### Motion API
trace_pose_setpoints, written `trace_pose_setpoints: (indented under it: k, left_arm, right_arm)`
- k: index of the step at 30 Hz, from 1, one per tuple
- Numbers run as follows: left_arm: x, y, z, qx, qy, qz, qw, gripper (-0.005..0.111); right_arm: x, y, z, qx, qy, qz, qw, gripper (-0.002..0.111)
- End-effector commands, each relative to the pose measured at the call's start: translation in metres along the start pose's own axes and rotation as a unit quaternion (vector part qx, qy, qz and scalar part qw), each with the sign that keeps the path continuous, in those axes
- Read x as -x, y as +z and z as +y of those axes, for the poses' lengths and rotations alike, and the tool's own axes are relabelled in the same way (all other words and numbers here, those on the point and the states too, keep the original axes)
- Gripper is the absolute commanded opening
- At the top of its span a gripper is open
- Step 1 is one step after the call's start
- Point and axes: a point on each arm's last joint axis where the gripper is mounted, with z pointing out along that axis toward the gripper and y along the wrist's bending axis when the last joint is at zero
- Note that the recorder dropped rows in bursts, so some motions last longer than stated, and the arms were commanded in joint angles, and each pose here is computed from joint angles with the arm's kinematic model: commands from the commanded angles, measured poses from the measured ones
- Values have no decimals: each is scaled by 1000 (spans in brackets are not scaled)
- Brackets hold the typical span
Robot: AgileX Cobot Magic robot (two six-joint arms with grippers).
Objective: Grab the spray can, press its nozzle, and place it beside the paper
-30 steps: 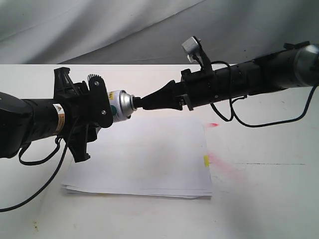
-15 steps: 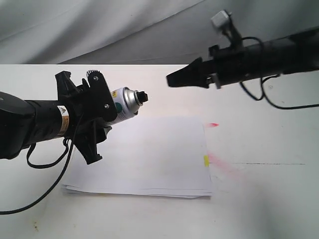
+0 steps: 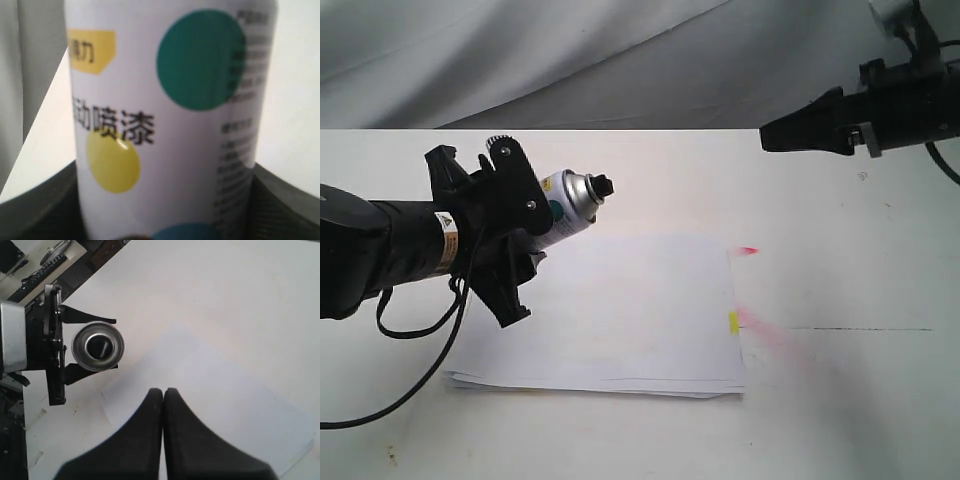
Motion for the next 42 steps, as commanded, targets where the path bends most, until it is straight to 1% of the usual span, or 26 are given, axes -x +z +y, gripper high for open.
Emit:
trace_pose_setpoints:
  k: [1,3,5,7,8,10,11,14,17,18,22,27,31,36,37,38,39,40,41,42]
  left_arm:
    - [6,-4,12,32,-62,-4,998,0]
    - [9,-5,20,58,-109,-5,992,0]
    - [16,-9,29,74,-159,-19,984,0]
    - [22,-14,37,74,-200,-40,976,0]
    - [26,-17,44,70,-235,-57,968,0]
    - [28,-24,57,79,-292,-75,950,0]
    - [25,-28,65,88,-329,-81,937,0]
    - [16,-41,87,116,-386,-97,910,0]
    - [5,-55,103,132,-433,-112,885,0]
    - [2,-59,107,133,-444,-117,879,0]
    - [-12,-77,125,157,-461,-128,864,0]
    - [-28,-84,137,185,-477,-121,851,0]
    - [-42,-76,142,200,-491,-100,842,0]
    - [-54,-55,140,202,-500,-64,840,0]
    - [-57,-51,140,204,-510,-59,834,0]
    - [-59,-47,139,208,-529,-55,821,0]
    - [-62,-43,139,213,-553,-53,804,0]
    - [-68,-38,139,227,-589,-50,774,0]
    - [-70,-36,139,237,-598,-46,765,0]
    - [-75,-31,139,251,-599,-33,760,0]
  right_arm:
    - [-6,0,2,3,11,6,1000,0]
    - [-5,-2,6,8,10,6,1000,0]
    - [-2,-4,11,11,3,5,1000,0]
    - [1,-9,18,9,-4,3,1000,0]
    - [3,-12,23,7,-11,1,1000,0]
    - [7,-18,34,0,-25,3,1000,0]
    - [9,-22,40,-5,-31,4,1000,0]
    - [14,-35,62,-23,-50,11,998,0]
    - [16,-49,83,-47,-73,22,996,0]
    - [16,-54,91,-58,-83,26,995,0]
    - [13,-71,116,-102,-101,51,988,0]
    - [10,-89,143,-145,-111,59,981,0]
    - [8,-100,163,-165,-118,49,978,0]
    - [5,-111,187,-180,-139,30,973,0]
    - [4,-113,191,-182,-140,25,973,0]
    - [4,-115,195,-184,-140,21,973,0]
    - [3,-117,199,-187,-139,17,972,0]
    - [1,-120,205,-194,-139,13,971,0]
    - [0,-121,207,-198,-138,13,970,0]
    - [-1,-123,208,-209,-134,16,969,0]
